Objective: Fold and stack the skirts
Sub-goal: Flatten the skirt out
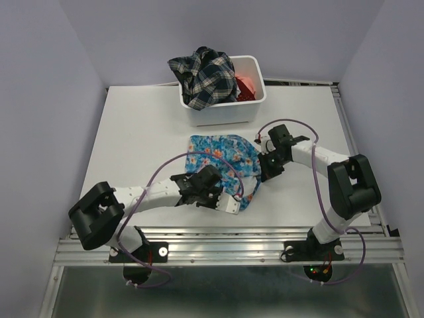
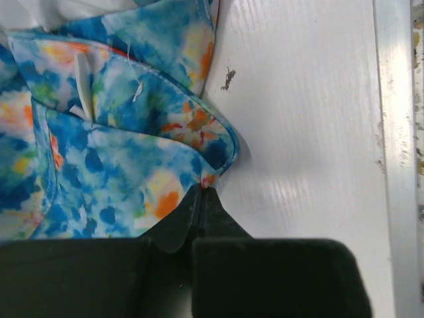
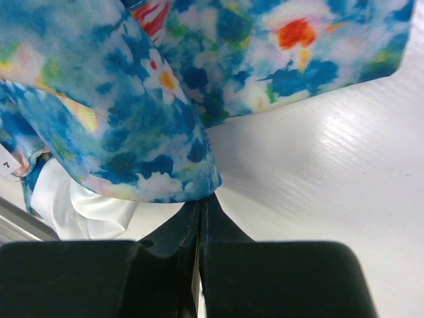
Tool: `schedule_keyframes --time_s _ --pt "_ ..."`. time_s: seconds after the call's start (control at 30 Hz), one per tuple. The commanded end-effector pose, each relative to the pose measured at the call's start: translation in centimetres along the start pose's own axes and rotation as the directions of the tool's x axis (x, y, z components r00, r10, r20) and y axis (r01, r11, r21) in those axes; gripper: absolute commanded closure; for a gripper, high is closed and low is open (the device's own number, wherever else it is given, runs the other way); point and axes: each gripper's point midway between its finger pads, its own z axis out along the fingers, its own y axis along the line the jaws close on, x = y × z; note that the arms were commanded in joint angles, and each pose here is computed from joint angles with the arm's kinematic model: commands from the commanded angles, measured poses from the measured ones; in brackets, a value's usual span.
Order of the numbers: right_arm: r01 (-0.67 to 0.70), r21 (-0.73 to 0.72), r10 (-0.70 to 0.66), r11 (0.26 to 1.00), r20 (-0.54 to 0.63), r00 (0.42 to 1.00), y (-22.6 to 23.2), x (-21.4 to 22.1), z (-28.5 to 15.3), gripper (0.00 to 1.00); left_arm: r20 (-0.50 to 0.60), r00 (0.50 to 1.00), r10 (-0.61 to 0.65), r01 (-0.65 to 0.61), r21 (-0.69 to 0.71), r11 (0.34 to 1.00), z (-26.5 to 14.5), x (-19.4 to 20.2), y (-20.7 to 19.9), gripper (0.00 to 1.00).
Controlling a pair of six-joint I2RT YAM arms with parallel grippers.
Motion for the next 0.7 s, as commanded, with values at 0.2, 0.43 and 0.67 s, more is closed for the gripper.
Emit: schedule_keyframes --time_s 0.2,0.43,0.67 --pt "0.106 0.180 -0.126 0.978 0.105 0.986 -3.5 -3.2 -1.9 0.99 0.205 0.962 -0.179 0.237 -0.312 0.920 -17.2 -6.7 10.4 1.00" --pt "0.152 0.235 -0.200 0.960 0.197 0.960 -3.7 -6.1 -5.3 0.54 0.432 0.883 -0.182 0.435 -0.612 0.660 -28.2 -9.5 19.0 1.00" --pt "0.331 0.149 -0.363 0.932 0.315 0.877 0.0 -6.0 -9.9 0.07 0.379 0.896 -0.231 0.441 -0.704 0.556 -28.7 -8.6 23.6 1.00"
